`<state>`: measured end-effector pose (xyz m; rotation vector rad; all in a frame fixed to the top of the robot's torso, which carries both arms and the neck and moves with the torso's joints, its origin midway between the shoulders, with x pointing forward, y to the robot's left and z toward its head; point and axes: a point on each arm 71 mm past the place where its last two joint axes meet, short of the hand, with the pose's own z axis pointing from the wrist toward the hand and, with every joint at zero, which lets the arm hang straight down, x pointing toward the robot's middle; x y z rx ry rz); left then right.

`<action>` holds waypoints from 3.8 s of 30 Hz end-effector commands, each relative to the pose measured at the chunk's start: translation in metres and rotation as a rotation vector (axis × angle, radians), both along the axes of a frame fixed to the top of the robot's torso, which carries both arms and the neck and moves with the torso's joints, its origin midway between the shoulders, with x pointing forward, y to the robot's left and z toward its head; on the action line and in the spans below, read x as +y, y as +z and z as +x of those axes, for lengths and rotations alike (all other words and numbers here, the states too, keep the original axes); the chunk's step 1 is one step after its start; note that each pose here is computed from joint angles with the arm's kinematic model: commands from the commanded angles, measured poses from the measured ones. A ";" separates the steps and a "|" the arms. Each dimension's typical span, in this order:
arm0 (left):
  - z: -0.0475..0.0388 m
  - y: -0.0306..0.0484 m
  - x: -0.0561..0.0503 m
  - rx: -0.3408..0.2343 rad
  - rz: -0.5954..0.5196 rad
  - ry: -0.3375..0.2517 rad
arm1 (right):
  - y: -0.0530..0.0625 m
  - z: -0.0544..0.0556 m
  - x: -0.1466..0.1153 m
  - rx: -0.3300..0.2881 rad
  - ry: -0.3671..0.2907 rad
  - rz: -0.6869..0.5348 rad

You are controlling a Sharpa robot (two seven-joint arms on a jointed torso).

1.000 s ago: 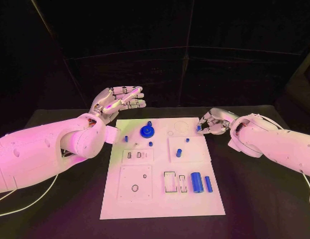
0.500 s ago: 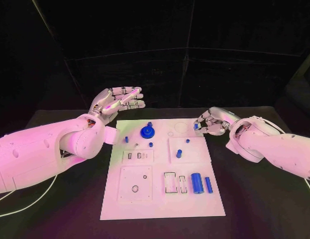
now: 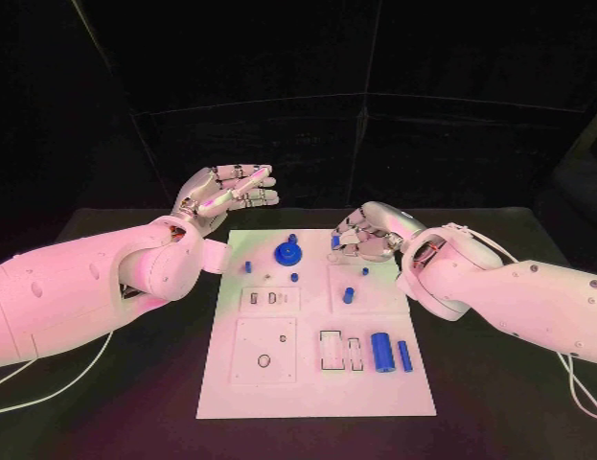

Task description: Assemble the parts on the task board

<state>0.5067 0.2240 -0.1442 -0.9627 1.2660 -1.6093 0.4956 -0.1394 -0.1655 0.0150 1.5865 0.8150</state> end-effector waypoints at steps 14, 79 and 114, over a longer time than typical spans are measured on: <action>0.0047 0.0003 -0.005 -0.009 -0.013 -0.007 | -0.023 -0.017 0.077 0.028 0.052 -0.122; 0.0062 -0.0002 -0.007 -0.011 -0.016 -0.015 | -0.065 -0.039 0.111 0.114 0.125 -0.295; 0.0060 -0.0001 -0.007 -0.010 -0.017 -0.018 | -0.064 -0.038 0.112 0.093 0.093 -0.265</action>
